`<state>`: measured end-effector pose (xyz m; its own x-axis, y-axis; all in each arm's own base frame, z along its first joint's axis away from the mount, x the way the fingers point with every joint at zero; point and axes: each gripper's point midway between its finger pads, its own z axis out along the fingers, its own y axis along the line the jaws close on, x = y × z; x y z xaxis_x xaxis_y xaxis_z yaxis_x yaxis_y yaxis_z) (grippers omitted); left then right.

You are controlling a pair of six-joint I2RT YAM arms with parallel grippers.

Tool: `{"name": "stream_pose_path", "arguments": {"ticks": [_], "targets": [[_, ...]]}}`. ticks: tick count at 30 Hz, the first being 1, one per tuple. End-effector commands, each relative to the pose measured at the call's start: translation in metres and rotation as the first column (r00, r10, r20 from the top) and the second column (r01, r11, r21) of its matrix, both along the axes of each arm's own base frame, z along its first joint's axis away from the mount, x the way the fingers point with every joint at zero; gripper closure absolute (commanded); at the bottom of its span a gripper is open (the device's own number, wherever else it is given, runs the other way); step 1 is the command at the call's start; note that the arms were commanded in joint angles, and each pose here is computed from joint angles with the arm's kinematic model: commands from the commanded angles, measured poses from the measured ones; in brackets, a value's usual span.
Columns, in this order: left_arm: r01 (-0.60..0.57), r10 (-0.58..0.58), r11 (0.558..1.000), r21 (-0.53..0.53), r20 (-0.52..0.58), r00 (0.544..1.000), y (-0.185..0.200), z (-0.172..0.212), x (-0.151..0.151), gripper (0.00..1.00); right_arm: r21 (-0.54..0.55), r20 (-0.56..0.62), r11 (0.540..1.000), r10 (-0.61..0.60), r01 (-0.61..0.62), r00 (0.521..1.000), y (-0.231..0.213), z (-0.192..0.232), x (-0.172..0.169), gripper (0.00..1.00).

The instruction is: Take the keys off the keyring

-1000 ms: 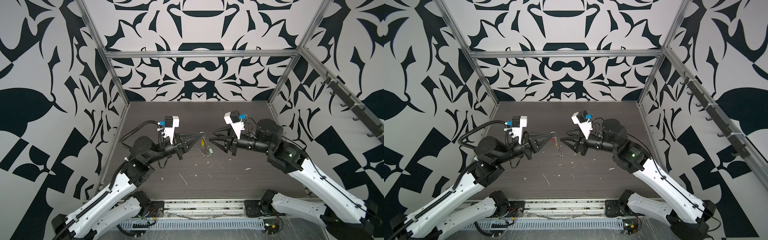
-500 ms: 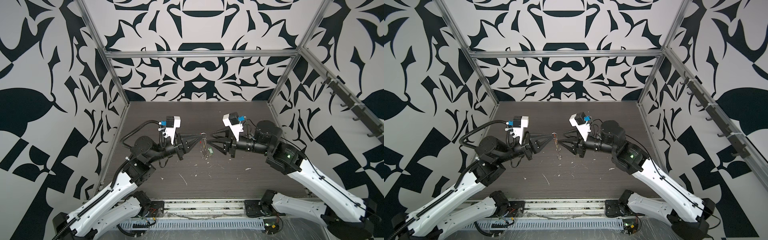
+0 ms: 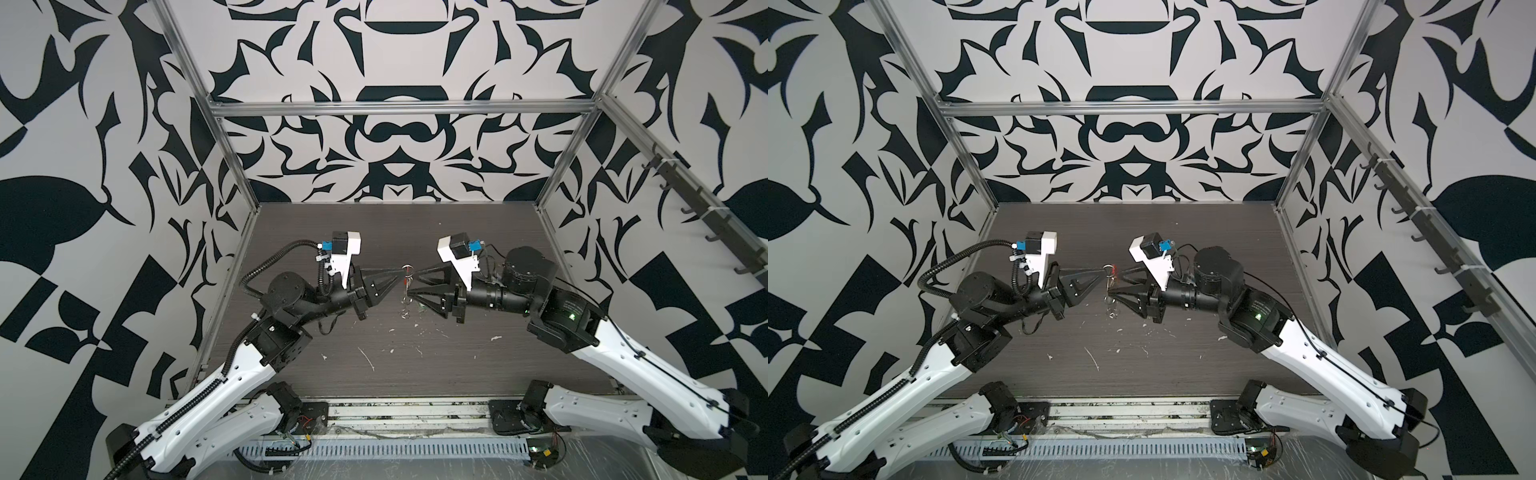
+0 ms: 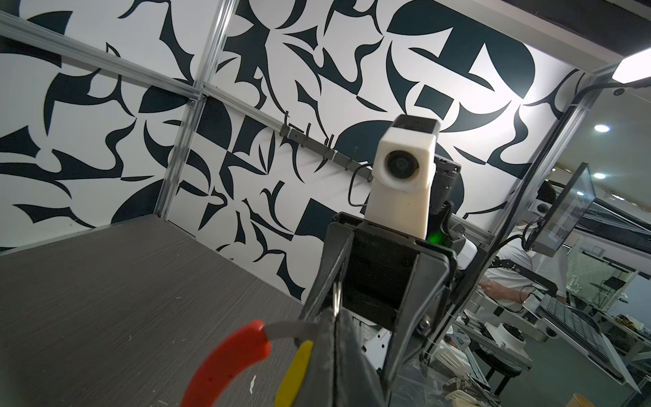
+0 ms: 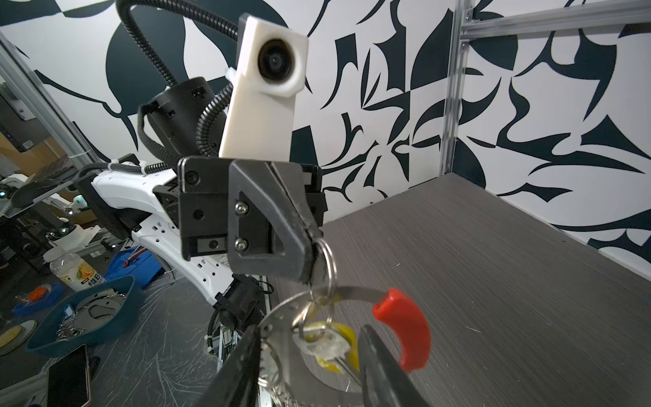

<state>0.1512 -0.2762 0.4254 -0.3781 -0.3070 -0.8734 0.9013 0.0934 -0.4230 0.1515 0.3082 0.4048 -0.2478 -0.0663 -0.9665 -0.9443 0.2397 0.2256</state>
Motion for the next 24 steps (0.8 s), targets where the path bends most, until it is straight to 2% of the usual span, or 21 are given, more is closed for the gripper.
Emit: {"name": "stream_pose_path", "arguments": {"ticks": [1,13,24], "targets": [[0.029,-0.029,0.999,-0.030,0.021,0.999,0.000,0.007,-0.006,1.00,0.037,0.058,0.999,-0.019,0.017,0.998,0.002,0.012,0.004,0.53],[0.030,-0.030,0.999,-0.022,0.025,0.999,0.003,0.005,-0.009,1.00,0.015,0.051,1.000,-0.024,0.023,0.998,0.002,0.006,0.005,0.69],[0.021,-0.021,1.000,-0.010,0.042,0.999,0.007,0.007,-0.013,1.00,-0.001,0.036,1.000,-0.012,0.012,0.999,0.000,0.003,0.000,0.90]]}}
